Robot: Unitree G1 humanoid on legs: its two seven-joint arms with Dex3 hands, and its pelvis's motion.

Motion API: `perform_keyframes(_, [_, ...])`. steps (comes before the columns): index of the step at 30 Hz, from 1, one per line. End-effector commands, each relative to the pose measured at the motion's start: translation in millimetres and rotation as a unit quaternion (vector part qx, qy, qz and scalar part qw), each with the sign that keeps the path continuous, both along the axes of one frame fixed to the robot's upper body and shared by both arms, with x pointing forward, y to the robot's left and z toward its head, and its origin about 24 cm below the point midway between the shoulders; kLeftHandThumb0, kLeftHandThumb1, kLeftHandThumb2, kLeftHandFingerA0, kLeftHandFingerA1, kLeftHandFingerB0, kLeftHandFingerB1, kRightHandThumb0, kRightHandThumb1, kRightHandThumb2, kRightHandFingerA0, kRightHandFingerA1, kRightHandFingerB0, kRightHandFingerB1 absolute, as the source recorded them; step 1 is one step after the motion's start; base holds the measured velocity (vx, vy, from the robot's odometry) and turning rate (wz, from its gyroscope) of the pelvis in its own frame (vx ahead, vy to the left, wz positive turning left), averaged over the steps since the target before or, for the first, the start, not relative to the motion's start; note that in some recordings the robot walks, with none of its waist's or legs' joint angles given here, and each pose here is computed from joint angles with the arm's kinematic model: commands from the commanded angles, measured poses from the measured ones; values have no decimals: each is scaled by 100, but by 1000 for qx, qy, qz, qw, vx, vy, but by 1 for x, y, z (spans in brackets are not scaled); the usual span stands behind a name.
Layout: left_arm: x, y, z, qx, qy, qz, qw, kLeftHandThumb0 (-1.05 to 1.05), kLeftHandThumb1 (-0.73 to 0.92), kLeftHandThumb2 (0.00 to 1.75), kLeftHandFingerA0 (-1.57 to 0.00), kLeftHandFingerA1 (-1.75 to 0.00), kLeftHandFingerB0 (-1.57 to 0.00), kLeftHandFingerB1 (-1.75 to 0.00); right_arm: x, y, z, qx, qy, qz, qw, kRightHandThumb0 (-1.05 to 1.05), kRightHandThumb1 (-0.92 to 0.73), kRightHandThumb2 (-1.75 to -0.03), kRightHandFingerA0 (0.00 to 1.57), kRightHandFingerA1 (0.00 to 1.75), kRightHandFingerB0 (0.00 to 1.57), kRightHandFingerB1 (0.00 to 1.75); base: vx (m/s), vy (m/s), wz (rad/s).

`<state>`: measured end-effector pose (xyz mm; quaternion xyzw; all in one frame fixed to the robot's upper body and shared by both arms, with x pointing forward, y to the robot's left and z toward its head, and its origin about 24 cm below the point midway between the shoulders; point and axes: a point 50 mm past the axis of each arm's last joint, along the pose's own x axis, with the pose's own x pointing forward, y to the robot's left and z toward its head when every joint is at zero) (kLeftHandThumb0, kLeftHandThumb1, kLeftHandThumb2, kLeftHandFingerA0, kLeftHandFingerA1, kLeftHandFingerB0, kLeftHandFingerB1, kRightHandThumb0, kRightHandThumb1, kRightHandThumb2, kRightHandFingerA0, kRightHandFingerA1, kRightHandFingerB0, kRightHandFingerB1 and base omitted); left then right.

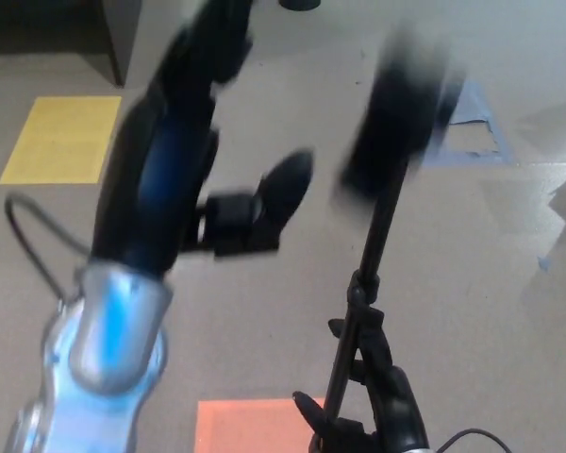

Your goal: A phone stand is kept on the floor and the robot uses both its hands to grab it and uses its left hand to extend the phone stand by pulling it upwards

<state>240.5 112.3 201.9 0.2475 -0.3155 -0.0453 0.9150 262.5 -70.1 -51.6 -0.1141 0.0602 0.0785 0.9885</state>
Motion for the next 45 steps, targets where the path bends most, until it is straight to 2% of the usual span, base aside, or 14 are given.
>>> perform_keyframes(1, [-80, 32, -104, -6, 208, 38, 977, -105, 84, 117, 0, -8, 0, 0, -23, -49, -20, -102, 29, 59, 993, -38, 8, -78, 45, 79, 26, 69, 0, 0, 0])
perform_keyframes(2, [-92, 45, -119, -15, 230, 69, 971, -105, 84, 119, 0, -6, 0, 0, -27, -63, -19, -113, 18, 63, 992, -105, -62, -64, 26, 108, 1, 78, 0, 0, 0])
perform_keyframes(4, [-99, 50, -125, -19, 239, 82, 967, -105, 84, 119, 0, -6, 0, 0, -28, -69, -17, -118, 12, 64, 991, -105, -62, -64, 26, 108, 1, 78, 0, 0, 0])
perform_keyframes(6, [-114, 72, -144, -41, 269, 109, 956, -105, 83, 118, 0, -7, 0, -1, -31, -93, -9, -130, -10, 65, 989, -105, -66, -67, 9, 103, 0, 46, 0, 0, 0])
perform_keyframes(9, [-118, 78, -148, -48, 277, 115, 953, -105, 83, 118, 0, -7, 0, -1, -34, -97, -7, -138, -17, 65, 988, -105, -66, -67, 9, 103, 0, 46, 0, 0, 0])
perform_keyframes(10, [-132, 99, -164, -37, 302, 159, 939, -105, 87, 121, 0, -3, 0, -5, -39, -123, 2, -173, -35, 56, 983, -105, -73, -72, 0, 86, 0, 11, 0, 0, 0])
perform_keyframes(12, [-141, 114, -174, -43, 320, 182, 929, -105, 85, 120, 0, -4, 0, -5, -43, -136, 10, -199, -51, 48, 978, -105, -78, -73, 0, 88, 0, 6, 0, 0, 0])
perform_keyframes(13, [-147, 118, -180, -43, 334, 191, 922, -105, 84, 121, 0, -5, 0, -1, -47, -140, 9, -215, -60, 41, 974, -105, -82, -85, 0, 60, 0, 0, 0, 0, 0])
perform_keyframes(16, [-157, 122, -189, -44, 351, 203, 913, -105, 84, 121, 0, -5, 0, -1, -52, -147, 10, -239, -72, 34, 968, -105, -82, -85, 0, 60, 0, 0, 0, 0, 0])
perform_keyframes(17, [-163, 125, -192, -48, 360, 213, 907, -105, 89, 121, 0, -1, 0, -2, -57, -153, 8, -253, -74, 21, 964, -105, -77, -87, 0, 45, 0, 0, 0, 0, 0])
perform_keyframes(28, [-189, 144, -191, -48, 365, 255, 894, -105, 86, 121, 0, 0, 0, -2, -107, -163, 3, -273, -84, 5, 958, -105, -82, -87, 0, 46, 0, 0, 0, 0, 0])
perform_keyframes(39, [-180, 151, -193, -99, 344, 262, 896, -96, 80, 114, 0, -3, -4, -15, -88, -172, 7, -286, -73, -11, 955, -105, -77, -76, 0, 49, 0, 17, 0, 0, 0])
perform_keyframes(40, [-180, 152, -193, -101, 333, 271, 897, -86, 90, 68, -1, -21, -7, -25, -87, -173, 6, -290, -68, -11, 955, -105, -82, -76, 0, 52, 0, 15, 0, 0, 0])
perform_keyframes(45, [-180, 152, -193, -106, 308, 281, 903, -88, 74, 84, -3, -17, -8, -22, -86, -175, 4, -299, -63, -11, 952, -105, -80, -77, 0, 53, 0, 14, 0, 0, 0])
